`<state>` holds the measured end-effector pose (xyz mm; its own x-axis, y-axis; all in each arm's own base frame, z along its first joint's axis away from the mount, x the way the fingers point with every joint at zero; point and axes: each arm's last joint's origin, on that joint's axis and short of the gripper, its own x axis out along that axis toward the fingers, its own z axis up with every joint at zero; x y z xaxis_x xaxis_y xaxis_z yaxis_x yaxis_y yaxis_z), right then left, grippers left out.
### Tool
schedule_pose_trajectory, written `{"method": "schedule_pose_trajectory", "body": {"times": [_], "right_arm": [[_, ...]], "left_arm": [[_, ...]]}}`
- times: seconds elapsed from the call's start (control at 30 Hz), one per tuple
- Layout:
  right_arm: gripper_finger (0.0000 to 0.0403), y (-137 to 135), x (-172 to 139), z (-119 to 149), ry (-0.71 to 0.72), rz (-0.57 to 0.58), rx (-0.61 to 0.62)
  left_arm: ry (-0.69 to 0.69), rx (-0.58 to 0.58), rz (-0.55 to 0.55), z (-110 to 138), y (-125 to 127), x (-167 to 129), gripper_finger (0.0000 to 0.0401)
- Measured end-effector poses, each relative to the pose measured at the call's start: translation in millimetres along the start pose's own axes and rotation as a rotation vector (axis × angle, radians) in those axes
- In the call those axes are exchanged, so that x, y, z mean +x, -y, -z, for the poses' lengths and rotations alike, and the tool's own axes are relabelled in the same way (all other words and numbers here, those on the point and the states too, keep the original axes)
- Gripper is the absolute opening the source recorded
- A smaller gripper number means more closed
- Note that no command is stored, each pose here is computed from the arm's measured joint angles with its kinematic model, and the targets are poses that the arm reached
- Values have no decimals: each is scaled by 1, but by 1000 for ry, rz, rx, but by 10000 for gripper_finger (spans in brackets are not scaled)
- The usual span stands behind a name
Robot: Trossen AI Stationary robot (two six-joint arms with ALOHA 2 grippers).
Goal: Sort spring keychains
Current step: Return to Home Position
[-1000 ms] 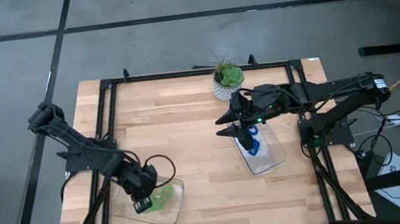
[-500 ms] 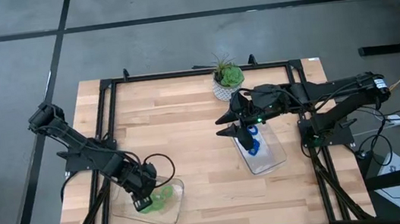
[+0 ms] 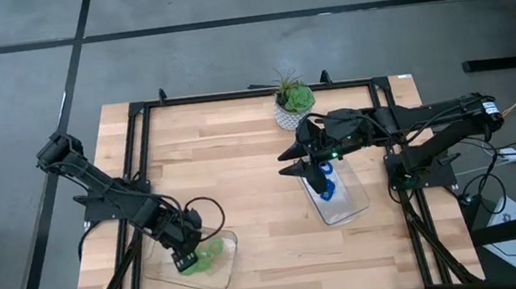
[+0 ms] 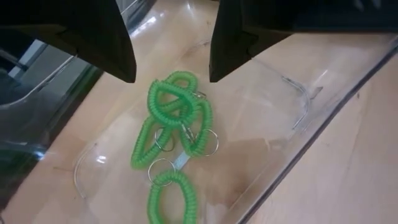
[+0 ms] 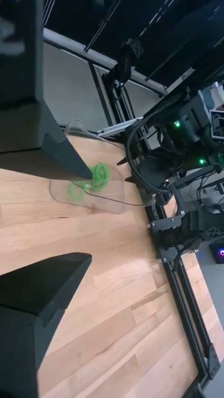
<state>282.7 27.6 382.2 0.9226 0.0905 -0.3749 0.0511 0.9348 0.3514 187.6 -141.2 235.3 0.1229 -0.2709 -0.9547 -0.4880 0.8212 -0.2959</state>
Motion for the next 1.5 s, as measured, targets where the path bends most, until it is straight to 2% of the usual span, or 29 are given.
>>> {"method": "schedule_pose_trajectory", "body": {"times": [0.17, 0.23, 0.33, 0.43, 0.53, 0.63, 0.7, 0.83, 1.07, 1.27, 1.5], "right_arm": [[200, 0, 0, 0, 0, 0, 0], [200, 0, 0, 0, -1, -3, 0], [200, 0, 0, 2, -20, -9, -4], [200, 2, -6, 6, -88, -19, -45], [200, 7, -26, 10, -136, 63, -74], [200, 10, -56, 11, -110, 179, -102], [200, 12, -75, 16, -60, 198, -116], [200, 23, -98, 43, 52, 151, -91], [200, 45, -113, 104, 252, -4, -67], [200, 63, -121, 148, 404, -55, -65], [200, 80, -125, 189, 510, -88, -79]], "left_arm": [[5, -89, 13, -1, 1, 0, 195], [17, -75, 43, -2, 4, 0, 194], [79, 7, 129, -6, 13, -1, 194], [245, 11, 173, -14, 20, -4, 194], [436, 33, 218, -20, 26, -13, 194], [588, 46, 219, -23, 26, -23, 194], [656, 56, 218, -23, 25, -30, 194], [733, 75, 206, -24, 20, -42, 194], [823, 97, 241, -34, 12, -62, 194], [914, 103, 286, -46, 10, -75, 194], [974, 90, 334, -59, 8, -83, 194]]}}
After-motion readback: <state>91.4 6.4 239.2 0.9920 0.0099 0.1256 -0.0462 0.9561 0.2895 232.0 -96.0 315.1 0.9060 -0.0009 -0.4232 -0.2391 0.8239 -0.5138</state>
